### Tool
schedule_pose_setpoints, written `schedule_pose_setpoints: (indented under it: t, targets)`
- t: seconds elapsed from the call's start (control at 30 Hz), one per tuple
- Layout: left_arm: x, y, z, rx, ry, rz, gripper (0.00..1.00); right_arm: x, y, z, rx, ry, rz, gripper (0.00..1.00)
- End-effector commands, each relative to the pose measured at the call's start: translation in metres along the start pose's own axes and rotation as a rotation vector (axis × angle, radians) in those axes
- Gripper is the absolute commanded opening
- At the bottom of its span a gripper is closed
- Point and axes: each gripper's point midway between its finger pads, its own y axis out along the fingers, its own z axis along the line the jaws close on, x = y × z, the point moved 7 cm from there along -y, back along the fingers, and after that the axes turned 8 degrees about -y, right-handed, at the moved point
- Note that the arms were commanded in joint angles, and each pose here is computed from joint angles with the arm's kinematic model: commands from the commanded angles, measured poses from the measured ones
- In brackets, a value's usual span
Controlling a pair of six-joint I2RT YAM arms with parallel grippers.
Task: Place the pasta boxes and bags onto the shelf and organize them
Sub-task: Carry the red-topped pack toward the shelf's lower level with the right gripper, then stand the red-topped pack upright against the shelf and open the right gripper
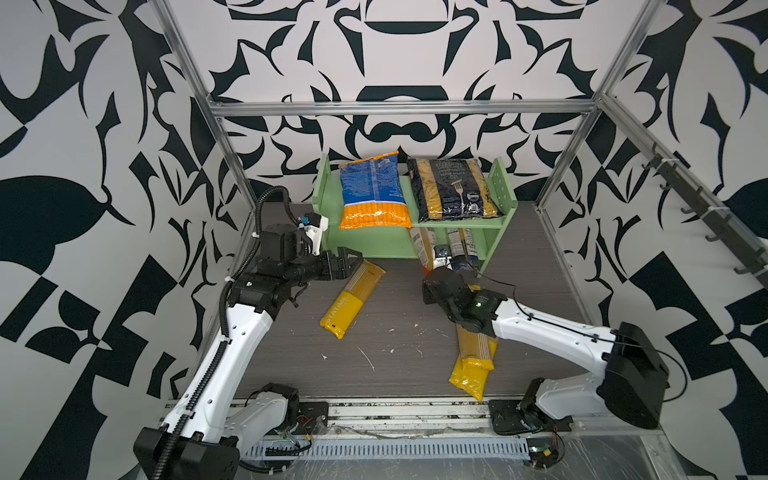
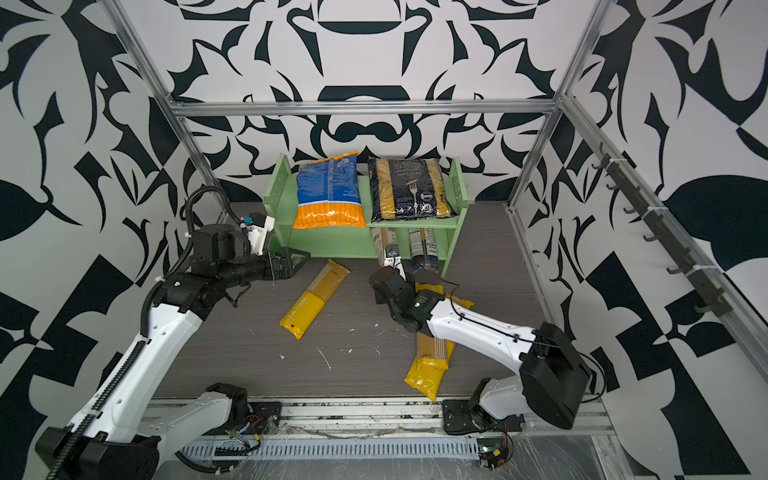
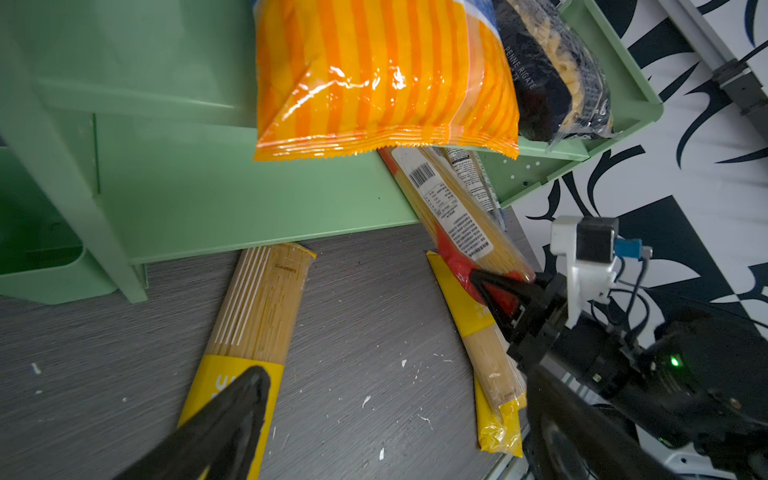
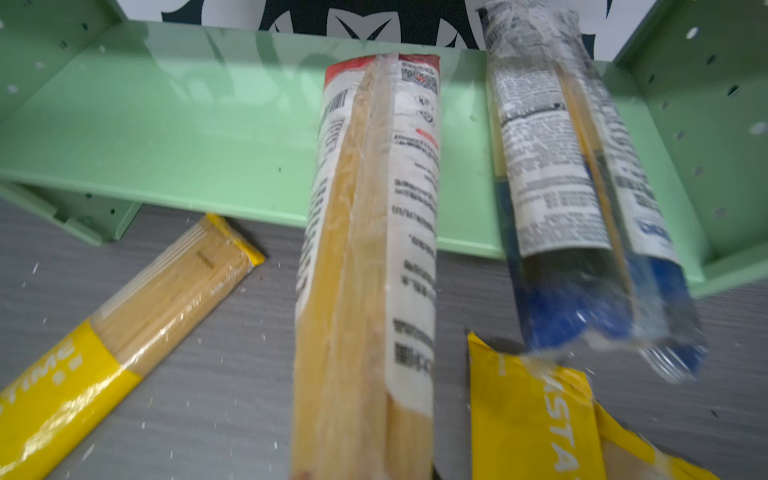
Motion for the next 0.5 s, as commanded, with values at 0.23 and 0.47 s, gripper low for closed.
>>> schedule_pose_setpoints:
  t: [0.23, 0.47]
  targets:
    - [0.011, -0.009, 0.007, 0.031, 0.047, -0.053, 0.99, 0.023, 0.053, -0.006, -0.013, 0.069, -0.031, 0.0]
    - [0.013, -0.008, 0.014, 0.05, 0.037, -0.056, 0.99, 0.018, 0.073, -0.009, -0.022, 0.062, 0.025, 0.0]
